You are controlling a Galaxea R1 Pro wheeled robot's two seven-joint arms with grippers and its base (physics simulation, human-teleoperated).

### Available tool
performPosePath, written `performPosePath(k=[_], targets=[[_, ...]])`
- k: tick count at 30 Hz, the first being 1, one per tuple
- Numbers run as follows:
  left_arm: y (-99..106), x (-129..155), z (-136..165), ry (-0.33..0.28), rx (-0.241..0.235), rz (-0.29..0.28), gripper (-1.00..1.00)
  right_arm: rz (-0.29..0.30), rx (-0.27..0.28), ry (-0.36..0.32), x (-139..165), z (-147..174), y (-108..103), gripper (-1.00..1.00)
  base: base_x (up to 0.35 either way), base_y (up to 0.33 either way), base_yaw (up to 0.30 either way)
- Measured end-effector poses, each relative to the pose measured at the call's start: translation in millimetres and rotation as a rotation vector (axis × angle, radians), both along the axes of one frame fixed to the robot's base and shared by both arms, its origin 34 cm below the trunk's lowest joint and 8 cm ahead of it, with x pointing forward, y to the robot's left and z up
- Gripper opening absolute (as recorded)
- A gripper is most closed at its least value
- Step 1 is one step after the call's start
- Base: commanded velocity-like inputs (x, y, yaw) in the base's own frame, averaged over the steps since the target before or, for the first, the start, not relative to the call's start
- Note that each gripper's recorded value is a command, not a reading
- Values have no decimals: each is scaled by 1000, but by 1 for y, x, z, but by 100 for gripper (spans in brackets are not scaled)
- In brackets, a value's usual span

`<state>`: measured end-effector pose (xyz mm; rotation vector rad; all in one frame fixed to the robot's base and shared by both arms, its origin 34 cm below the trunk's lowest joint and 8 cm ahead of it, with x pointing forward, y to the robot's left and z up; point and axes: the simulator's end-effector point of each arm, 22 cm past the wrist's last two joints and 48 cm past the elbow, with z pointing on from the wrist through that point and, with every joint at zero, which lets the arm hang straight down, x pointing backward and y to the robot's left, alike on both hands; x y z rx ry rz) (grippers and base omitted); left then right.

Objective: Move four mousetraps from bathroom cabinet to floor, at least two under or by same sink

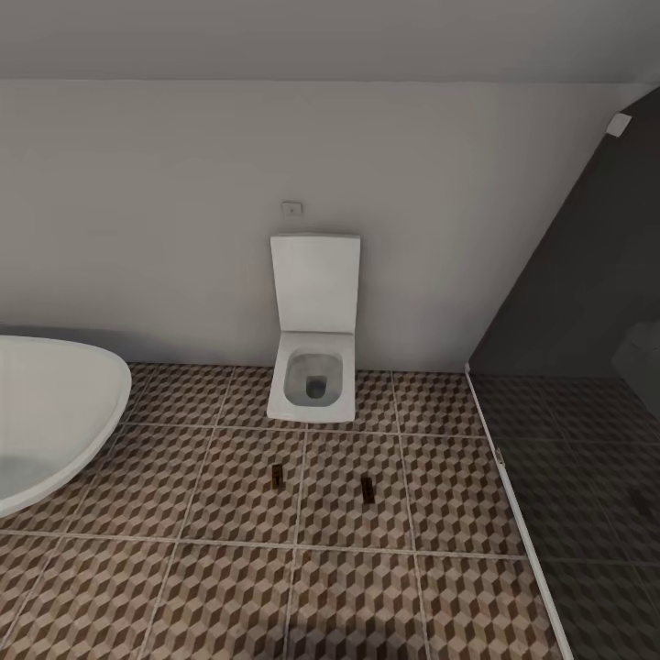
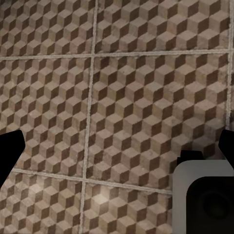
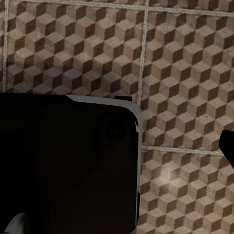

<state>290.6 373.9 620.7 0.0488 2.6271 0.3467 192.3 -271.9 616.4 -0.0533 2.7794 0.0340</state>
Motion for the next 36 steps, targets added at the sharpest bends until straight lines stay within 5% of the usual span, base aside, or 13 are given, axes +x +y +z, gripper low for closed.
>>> performPosePath(k=[36], targets=[[0, 0, 0, 0, 0, 0, 100, 0, 0, 0, 0, 0, 0, 100, 0, 0, 0]])
